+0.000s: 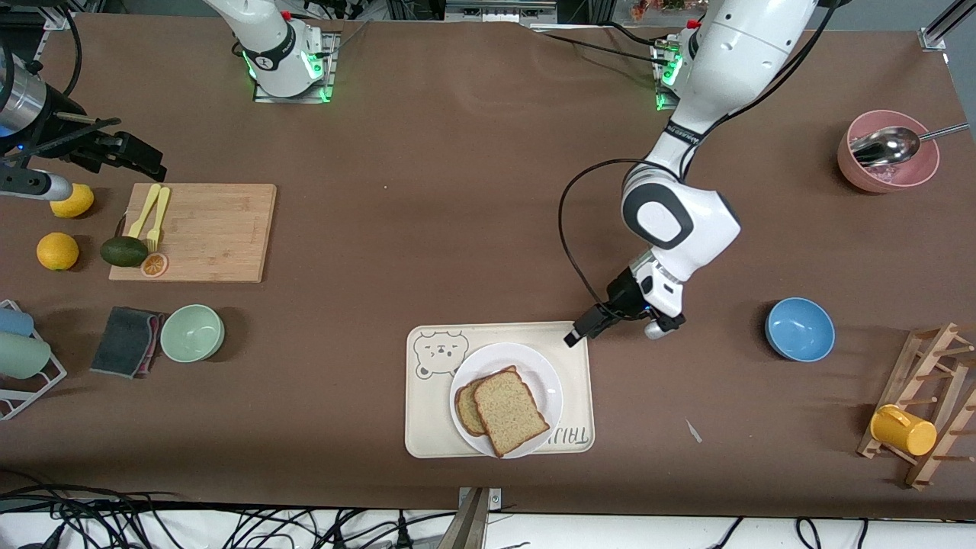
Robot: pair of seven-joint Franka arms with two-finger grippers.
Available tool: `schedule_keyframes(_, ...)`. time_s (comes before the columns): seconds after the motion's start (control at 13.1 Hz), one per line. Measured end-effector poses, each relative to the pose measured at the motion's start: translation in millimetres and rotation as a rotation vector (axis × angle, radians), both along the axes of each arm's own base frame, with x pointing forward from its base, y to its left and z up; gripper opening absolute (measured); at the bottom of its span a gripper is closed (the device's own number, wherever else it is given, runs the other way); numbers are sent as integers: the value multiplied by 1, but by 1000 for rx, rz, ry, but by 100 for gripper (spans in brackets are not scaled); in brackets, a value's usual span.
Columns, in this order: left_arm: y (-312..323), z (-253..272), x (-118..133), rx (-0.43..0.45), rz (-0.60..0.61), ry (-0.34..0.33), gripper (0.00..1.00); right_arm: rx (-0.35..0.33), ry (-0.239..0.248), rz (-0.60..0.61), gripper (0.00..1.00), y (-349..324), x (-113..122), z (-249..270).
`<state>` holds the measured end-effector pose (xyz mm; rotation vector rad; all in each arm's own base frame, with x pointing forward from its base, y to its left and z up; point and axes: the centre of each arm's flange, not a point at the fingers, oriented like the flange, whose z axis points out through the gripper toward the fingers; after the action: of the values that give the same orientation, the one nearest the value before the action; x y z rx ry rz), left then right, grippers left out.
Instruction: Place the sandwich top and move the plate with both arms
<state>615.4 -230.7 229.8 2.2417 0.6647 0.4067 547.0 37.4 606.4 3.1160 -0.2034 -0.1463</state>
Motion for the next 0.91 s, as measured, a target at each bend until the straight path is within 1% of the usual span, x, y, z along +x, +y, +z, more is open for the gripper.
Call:
schedule_keyframes(0.23,18,0,-6,20,-20,11,100,0,2,0,100,0,0,-1)
schedule_keyframes(0.3,21,4,-13,26,-39,15,100,0,2,0,100,0,0,-1)
schedule_keyframes(0.46,26,9,-36,58,-94,28,100,0,2,0,100,0,0,-1)
schedule_keyframes(0.69,41,1,-74,182,-231,49,100,0,4,0,100,0,0,-2)
schedule_keyframes(0.91,55,-19,-98,291,-363,76,100,0,7,0,100,0,0,-3)
